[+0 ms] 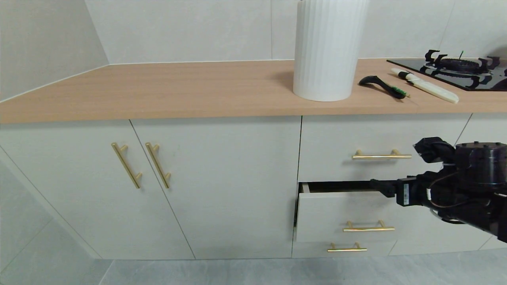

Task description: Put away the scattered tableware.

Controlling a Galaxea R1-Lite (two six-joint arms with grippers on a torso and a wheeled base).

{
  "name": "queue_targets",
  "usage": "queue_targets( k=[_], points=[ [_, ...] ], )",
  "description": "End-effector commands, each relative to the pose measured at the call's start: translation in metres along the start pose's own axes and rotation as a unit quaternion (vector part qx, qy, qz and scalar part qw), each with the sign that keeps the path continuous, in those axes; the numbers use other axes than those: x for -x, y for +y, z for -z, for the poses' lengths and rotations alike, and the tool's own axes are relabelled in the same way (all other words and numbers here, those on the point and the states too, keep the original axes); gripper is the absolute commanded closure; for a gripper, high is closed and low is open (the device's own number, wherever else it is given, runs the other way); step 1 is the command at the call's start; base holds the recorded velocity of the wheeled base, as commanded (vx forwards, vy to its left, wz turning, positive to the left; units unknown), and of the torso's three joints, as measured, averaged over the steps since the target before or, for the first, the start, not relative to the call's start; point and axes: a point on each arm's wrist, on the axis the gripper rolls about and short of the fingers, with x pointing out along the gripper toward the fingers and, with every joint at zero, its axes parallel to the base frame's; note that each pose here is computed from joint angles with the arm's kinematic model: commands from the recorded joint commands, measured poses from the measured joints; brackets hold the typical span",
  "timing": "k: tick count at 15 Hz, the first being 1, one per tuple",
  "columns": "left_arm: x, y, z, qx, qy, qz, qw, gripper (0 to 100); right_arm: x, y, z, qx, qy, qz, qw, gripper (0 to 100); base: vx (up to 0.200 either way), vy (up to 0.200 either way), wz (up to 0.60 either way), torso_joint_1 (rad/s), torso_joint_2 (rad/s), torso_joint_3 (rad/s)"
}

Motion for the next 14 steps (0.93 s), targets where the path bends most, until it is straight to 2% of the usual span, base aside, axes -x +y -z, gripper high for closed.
queue_targets(
  k=[1,4,14],
  points=[
    [0.0,0.0,0.0,0.0,0.001,0.0,1.0,0,-0.055,0.002,0.049,0.005,0.023,0.053,0.998,0,0.0,0.0,0.0,0.0,0.0,0.0],
    [0.0,0.0,0.0,0.0,0.001,0.0,1.0,0,-0.076,0.002,0.063,0.001,-0.018,0.077,0.997,0,0.0,0.0,0.0,0.0,0.0,0.0],
    [0.0,0.0,0.0,0.0,0.001,0.0,1.0,0,-0.073,0.002,0.07,0.004,-0.014,0.077,0.997,0,0.0,0.0,0.0,0.0,0.0,0.0]
  ],
)
